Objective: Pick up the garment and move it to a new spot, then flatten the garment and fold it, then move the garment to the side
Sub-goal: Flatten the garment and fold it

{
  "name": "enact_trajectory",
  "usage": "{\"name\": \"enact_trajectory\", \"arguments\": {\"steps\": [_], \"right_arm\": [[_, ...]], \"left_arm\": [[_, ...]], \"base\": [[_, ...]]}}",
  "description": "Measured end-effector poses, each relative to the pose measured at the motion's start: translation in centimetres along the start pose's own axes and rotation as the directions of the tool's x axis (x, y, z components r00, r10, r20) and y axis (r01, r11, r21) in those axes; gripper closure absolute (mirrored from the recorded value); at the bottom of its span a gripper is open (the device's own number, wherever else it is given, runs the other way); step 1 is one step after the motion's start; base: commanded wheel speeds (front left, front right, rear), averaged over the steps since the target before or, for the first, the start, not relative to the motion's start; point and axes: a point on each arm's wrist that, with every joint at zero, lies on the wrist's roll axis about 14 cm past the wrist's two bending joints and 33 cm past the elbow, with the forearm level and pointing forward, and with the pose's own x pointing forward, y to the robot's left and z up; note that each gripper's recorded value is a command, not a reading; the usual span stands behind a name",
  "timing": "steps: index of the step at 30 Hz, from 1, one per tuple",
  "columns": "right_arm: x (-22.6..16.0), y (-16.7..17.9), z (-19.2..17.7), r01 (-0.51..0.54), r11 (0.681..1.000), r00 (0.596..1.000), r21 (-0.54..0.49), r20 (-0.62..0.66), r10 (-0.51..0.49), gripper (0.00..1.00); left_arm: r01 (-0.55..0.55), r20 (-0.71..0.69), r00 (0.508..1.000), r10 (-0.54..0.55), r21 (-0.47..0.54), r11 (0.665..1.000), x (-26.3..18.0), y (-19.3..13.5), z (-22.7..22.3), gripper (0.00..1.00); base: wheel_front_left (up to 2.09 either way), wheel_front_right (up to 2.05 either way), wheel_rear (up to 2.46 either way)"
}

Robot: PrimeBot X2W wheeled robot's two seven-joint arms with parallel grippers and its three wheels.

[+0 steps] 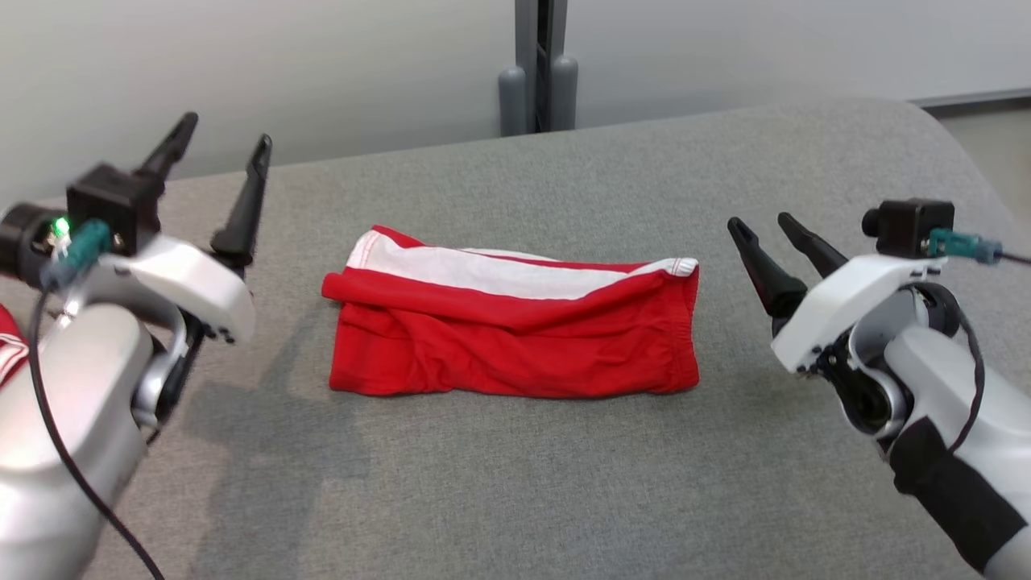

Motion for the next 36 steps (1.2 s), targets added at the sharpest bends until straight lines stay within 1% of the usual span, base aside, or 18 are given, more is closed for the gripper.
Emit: {"name": "enact_trajectory", "arguments": {"steps": [4,9,13,16,18,23,31,36], "right_arm": [[-0.9,0.8,0.7,-0.025,0.994,0.997,-0.105,0.073,0.033,0.0],[-1.7,2.0,1.3,-0.049,0.987,0.99,-0.156,0.124,0.069,0.0],[-2.5,2.5,2.9,-0.04,0.984,0.975,-0.175,0.208,0.077,0.0],[-3.3,2.7,1.8,-0.034,0.983,0.973,-0.179,0.219,0.073,0.0],[-3.8,2.9,1.3,-0.029,0.983,0.971,-0.183,0.227,0.071,0.0],[-4.5,3.5,-0.5,-0.028,0.982,0.974,-0.185,0.214,0.068,0.0],[-4.5,5.3,-0.6,-0.058,0.977,0.972,-0.205,0.213,0.102,0.0],[-4.5,5.7,-0.9,-0.066,0.975,0.973,-0.21,0.202,0.11,0.0]], "left_arm": [[-0.058,0.088,0.994,0.057,0.006,0.998,-2.8,-0.6,2.0,0.0],[-0.137,0.146,0.979,0.141,-0.034,0.99,-6.1,-1.4,2.7,0.0],[-0.197,0.137,0.969,0.206,-0.078,0.977,-8.5,-1.9,1.7,0.0],[-0.229,0.094,0.966,0.241,-0.118,0.966,-10.3,-2.6,0.1,0.0],[-0.248,0.068,0.964,0.257,-0.12,0.961,-11.4,-2.8,-1.0,0.0],[-0.271,0.058,0.958,0.281,-0.136,0.953,-12.7,-3.2,-1.6,0.0],[-0.271,0.055,0.959,0.28,-0.13,0.954,-13.5,-3.6,-2.0,0.0],[-0.266,0.044,0.961,0.273,-0.133,0.955,-13.5,-3.7,-2.5,0.0]], "base": [[0.0,0.0,0.0],[0.0,0.0,0.0],[0.0,0.0,0.0],[0.0,0.0,0.0],[0.0,0.0,0.0],[0.0,0.0,0.0],[0.0,0.0,0.0],[0.0,0.0,0.0]]}}
